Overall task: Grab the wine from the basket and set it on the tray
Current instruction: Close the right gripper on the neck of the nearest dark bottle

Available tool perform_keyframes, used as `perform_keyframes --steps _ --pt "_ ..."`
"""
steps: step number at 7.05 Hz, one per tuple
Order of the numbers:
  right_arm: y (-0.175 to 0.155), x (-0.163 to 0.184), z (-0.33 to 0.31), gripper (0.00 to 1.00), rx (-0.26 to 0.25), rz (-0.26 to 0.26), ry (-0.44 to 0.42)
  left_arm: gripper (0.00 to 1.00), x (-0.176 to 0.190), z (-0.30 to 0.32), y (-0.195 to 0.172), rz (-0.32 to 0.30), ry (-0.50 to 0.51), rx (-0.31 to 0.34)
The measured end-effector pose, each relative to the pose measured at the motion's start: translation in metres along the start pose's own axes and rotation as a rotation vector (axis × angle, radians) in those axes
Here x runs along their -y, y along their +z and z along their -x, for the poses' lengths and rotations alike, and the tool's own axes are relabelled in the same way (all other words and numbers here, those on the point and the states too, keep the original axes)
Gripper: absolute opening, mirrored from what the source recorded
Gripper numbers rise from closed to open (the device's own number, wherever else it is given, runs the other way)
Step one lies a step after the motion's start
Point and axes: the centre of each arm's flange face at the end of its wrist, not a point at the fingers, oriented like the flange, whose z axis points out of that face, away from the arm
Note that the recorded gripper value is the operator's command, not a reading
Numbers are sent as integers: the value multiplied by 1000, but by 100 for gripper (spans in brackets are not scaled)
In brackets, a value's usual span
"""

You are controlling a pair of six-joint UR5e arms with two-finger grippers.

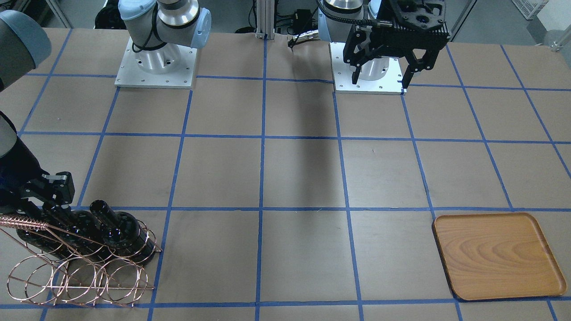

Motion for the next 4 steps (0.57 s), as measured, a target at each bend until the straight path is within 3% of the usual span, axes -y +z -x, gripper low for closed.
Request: perform_keyframes --steps 3,4 --pt "2 1 1 52 3 3 6 100 0 0 0 0 0 1" --pt "3 1 2 38 4 3 5 100 -1 0 0 0 -1 1"
